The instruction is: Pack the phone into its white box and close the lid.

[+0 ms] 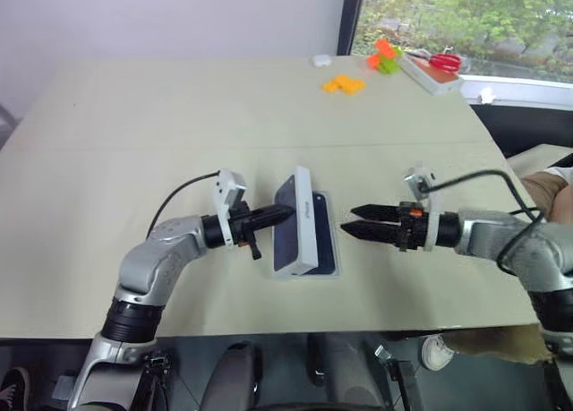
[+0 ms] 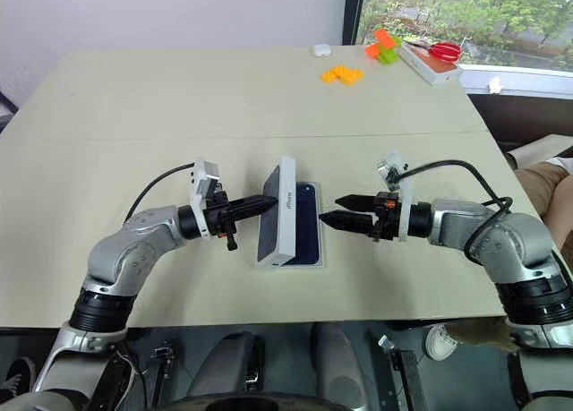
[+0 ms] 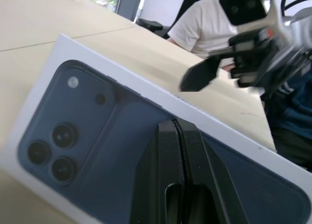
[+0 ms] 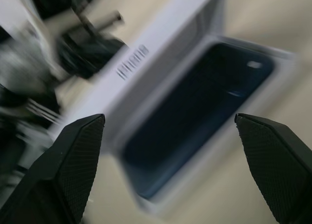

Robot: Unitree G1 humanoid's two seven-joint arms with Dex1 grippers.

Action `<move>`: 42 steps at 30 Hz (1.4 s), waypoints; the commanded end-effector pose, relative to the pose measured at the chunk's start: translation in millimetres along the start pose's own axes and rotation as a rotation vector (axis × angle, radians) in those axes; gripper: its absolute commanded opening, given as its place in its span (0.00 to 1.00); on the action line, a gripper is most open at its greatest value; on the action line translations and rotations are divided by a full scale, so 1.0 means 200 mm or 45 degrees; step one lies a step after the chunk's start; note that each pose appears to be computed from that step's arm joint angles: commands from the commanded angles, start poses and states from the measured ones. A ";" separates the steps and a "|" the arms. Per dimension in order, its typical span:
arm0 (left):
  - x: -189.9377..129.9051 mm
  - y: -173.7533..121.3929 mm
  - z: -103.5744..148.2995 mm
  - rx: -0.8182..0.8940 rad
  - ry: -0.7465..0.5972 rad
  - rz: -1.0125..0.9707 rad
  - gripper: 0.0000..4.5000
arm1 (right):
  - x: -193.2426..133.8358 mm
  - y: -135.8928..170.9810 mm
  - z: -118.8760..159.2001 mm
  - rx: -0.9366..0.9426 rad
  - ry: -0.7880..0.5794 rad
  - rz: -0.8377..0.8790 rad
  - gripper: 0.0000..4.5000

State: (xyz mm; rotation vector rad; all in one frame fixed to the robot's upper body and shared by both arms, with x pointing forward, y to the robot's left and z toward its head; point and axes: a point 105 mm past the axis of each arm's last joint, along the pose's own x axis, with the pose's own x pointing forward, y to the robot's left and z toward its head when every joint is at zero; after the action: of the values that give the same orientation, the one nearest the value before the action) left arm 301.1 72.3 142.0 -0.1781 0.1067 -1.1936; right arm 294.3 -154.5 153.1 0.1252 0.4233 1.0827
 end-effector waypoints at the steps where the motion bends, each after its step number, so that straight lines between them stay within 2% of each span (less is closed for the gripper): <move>1: 0.01 -0.02 0.06 0.035 -0.026 -0.030 0.00 | -0.01 0.00 0.08 -0.165 -0.049 0.006 0.99; 8: 0.11 -0.03 0.04 0.038 -0.034 -0.044 0.00 | 0.01 -0.02 0.09 -0.213 -0.059 -0.002 0.99; 16: -0.05 0.02 0.13 0.060 -0.057 0.046 0.00 | 0.03 -0.03 0.11 -0.309 -0.054 -0.035 0.99; 19: -0.12 0.07 0.15 0.092 -0.043 0.110 0.00 | 0.05 -0.04 0.08 -0.352 -0.024 -0.055 0.81; 24: -0.23 0.10 0.13 0.095 0.027 0.184 0.00 | 0.05 -0.06 0.10 -0.435 -0.016 -0.084 0.26; 26: -0.27 0.13 0.06 0.079 0.109 0.225 0.00 | 0.06 -0.06 0.10 -0.501 0.017 -0.103 0.02; 29: -0.31 0.16 -0.06 0.049 0.245 0.296 0.00 | 0.07 -0.07 0.08 -0.561 0.049 -0.120 0.01; 32: -0.29 0.14 -0.13 0.011 0.325 0.286 0.00 | 0.07 -0.10 0.06 -0.614 0.067 -0.168 0.01; 42: -0.13 0.08 -0.30 0.024 0.492 0.189 0.00 | 0.07 -0.10 -0.05 -0.849 0.239 -0.130 0.01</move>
State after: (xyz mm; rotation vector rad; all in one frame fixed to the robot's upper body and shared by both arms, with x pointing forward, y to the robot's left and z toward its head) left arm 299.7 102.7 84.7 0.0570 0.4194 -1.0454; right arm 314.7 -152.6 127.0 -0.5170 0.2489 1.0703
